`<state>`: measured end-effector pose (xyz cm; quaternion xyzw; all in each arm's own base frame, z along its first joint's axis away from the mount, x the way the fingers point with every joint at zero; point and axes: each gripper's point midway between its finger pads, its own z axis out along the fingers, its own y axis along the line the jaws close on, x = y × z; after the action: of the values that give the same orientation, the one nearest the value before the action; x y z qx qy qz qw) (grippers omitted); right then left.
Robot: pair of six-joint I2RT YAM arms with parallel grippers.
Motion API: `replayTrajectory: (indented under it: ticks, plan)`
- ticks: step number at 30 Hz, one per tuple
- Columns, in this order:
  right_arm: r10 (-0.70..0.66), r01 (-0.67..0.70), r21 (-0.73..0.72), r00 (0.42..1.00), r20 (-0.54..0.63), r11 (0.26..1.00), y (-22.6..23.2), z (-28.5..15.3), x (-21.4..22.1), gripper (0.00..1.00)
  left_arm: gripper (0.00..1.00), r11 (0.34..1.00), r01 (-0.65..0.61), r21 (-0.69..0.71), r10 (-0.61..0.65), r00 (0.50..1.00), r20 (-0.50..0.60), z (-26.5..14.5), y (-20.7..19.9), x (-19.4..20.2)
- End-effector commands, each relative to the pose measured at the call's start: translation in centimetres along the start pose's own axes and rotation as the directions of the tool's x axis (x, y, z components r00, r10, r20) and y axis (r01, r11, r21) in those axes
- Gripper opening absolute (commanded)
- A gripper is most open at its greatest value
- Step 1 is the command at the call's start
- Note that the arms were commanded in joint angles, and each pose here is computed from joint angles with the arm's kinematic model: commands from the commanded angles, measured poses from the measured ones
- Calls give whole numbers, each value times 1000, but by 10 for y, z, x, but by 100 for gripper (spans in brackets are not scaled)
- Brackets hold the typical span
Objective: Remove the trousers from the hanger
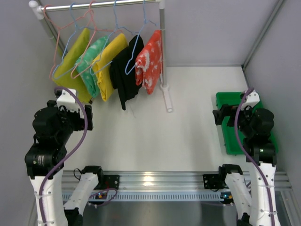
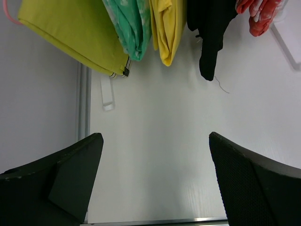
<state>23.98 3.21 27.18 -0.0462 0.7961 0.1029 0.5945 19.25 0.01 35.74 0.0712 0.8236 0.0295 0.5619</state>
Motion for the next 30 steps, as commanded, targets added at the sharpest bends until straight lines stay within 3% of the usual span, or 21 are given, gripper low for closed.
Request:
replayTrajectory:
  ticks: [1,4,6,7,9,14,18,19,21,24,25,30]
  plan:
    - [134,-122,-131,988,82,984,27,-2,-46,100,99,999,28,23,-27,998,-50,1,-5,10]
    - [266,-238,-300,962,55,924,59,10,-86,100,99,999,41,26,-39,997,-64,8,-7,19]
    - [262,-206,-408,961,86,889,94,4,-132,100,99,998,50,28,-48,997,-67,13,-8,21]
    - [263,-218,-415,963,53,884,101,20,-139,99,99,998,65,27,-63,996,-63,13,-9,20]
    - [268,-187,-478,957,107,858,125,11,-182,99,99,997,77,26,-76,996,-52,14,-9,17]
    - [421,-313,-586,905,53,747,166,28,-225,99,99,995,94,29,-94,996,9,7,-10,5]
    - [560,-347,-738,827,51,579,224,23,-275,86,99,995,100,16,-99,995,-18,13,-8,13]
    - [586,-405,-721,810,2,562,235,49,-272,83,99,995,101,14,-101,995,-23,14,-8,14]
    - [582,-434,-718,812,-49,544,266,73,-278,81,99,994,104,12,-104,994,-17,15,-7,12]
    - [597,-420,-732,802,-23,536,293,84,-296,79,99,995,101,3,-101,995,-3,12,-5,6]
    - [583,-442,-705,811,-49,554,304,110,-282,77,99,995,96,-6,-96,995,1,10,-3,5]
    - [620,-475,-687,784,-45,550,330,148,-284,74,99,997,80,-15,-80,997,3,4,-1,2]
